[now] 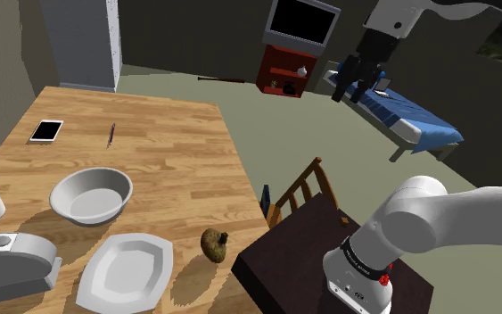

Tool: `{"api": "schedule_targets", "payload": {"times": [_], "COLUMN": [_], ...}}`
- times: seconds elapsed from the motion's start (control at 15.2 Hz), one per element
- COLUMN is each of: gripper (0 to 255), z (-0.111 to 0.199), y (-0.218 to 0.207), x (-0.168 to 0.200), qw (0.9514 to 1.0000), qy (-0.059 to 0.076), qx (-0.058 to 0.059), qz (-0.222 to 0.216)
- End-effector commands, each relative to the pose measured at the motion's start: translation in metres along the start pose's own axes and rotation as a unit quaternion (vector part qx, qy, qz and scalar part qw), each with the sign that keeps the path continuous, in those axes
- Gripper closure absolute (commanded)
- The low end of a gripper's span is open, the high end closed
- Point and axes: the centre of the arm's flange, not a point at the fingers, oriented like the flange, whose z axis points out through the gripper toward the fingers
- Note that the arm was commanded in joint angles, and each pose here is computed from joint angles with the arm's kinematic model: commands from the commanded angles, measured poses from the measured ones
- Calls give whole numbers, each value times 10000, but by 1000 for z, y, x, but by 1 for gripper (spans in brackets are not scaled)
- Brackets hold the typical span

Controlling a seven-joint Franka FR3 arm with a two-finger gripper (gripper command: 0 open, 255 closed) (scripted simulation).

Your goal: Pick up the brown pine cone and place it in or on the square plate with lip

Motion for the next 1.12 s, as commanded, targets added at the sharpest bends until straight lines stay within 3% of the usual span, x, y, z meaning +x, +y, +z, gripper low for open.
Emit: {"api": "schedule_targets", "payload": {"times": [0.0, 0.53, 1.06], "gripper": [0, 0, 0], "z": [0, 102, 204], "y": [0, -18, -42], "x": [0, -11, -17], "qw": [10000, 9975, 9899], "qy": [0, 336, 670], "qx": [0, 353, 705], "qz": [0, -519, -1035]}}
